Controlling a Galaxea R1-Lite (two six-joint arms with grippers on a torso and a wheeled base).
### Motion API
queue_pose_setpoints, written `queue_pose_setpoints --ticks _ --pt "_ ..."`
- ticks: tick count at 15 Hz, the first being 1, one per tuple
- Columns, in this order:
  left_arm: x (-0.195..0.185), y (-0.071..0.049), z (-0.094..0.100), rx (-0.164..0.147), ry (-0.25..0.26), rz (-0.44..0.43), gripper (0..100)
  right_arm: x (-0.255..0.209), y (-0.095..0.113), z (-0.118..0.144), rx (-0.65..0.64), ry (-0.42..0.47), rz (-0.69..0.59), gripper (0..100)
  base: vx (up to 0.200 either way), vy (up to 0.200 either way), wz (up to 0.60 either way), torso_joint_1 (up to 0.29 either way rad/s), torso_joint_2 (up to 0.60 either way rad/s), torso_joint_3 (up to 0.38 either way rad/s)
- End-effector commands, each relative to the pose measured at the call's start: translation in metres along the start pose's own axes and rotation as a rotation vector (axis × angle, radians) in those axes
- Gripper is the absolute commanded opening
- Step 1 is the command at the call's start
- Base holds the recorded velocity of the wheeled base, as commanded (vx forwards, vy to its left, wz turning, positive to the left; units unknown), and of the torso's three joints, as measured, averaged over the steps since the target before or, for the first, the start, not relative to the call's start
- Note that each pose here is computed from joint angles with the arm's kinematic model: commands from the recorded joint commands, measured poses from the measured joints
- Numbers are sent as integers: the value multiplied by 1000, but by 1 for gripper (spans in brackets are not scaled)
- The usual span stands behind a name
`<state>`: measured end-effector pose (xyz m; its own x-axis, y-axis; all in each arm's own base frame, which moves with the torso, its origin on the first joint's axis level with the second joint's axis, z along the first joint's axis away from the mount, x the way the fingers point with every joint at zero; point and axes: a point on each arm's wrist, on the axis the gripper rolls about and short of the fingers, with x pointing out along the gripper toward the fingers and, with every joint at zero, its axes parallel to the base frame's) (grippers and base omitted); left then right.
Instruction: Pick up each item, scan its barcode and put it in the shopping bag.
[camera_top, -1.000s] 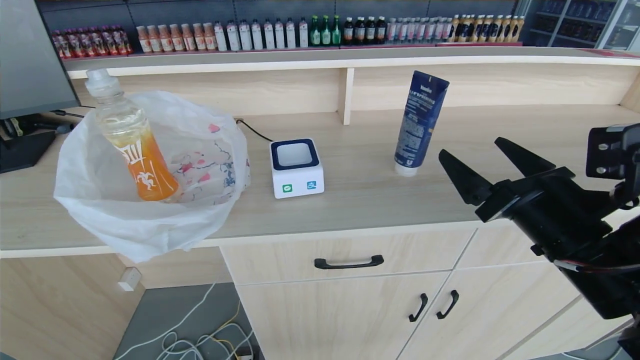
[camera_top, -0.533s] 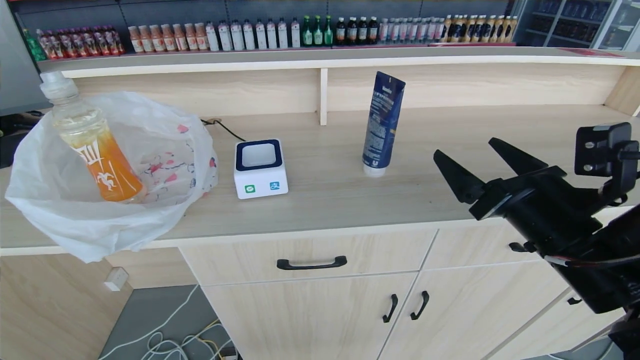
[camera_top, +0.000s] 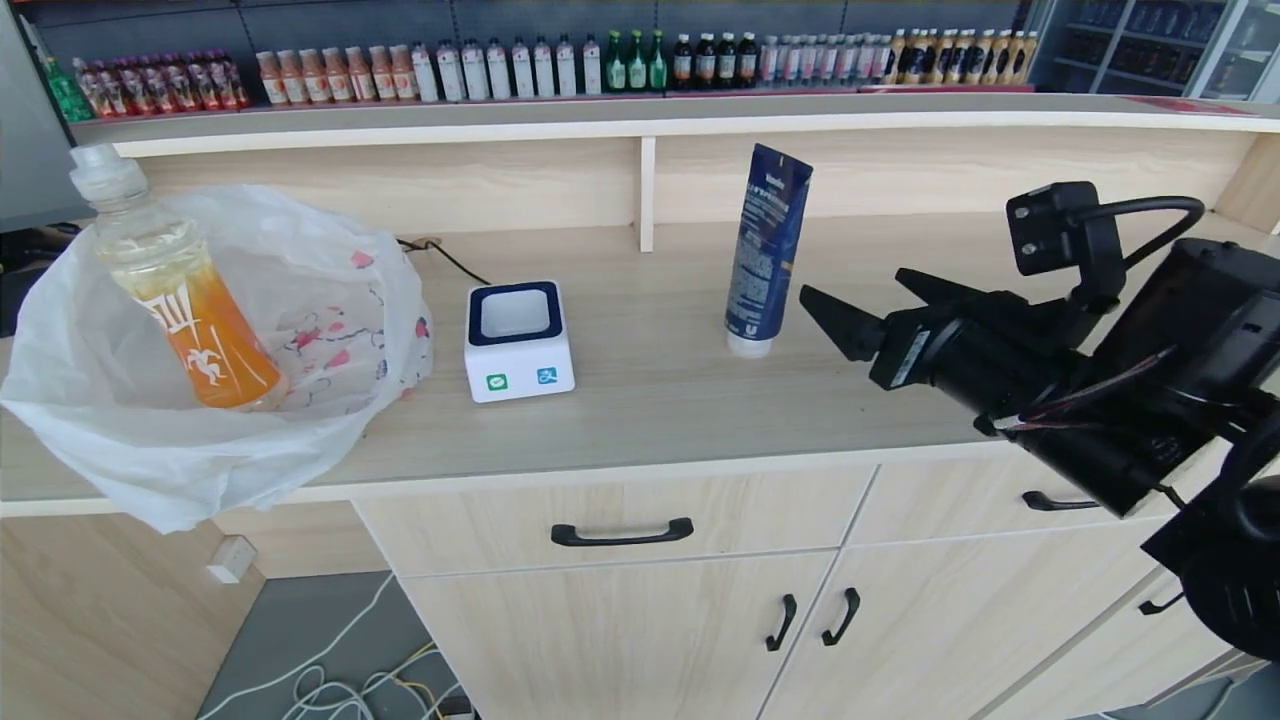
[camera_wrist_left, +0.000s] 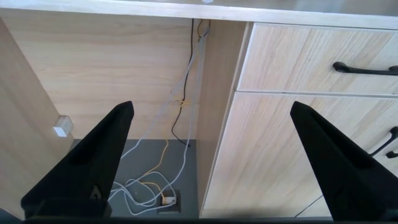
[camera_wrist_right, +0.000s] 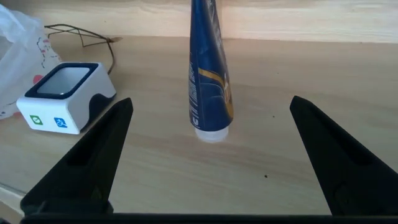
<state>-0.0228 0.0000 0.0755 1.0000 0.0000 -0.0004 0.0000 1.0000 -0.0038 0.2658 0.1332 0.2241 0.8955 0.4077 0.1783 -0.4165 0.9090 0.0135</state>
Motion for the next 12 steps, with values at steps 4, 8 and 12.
queue_pose_setpoints --ticks 4,8,12 --pt "0 0 0 -1 0 0 100 28 -5 -6 -16 37 2 100 0 0 0 0 0 0" --pt "0 0 0 -1 0 0 100 41 0 -10 -32 35 22 100 0 0 0 0 0 0" --pt "0 0 0 -1 0 0 100 60 1 -17 -31 29 23 100 0 0 0 0 0 0"
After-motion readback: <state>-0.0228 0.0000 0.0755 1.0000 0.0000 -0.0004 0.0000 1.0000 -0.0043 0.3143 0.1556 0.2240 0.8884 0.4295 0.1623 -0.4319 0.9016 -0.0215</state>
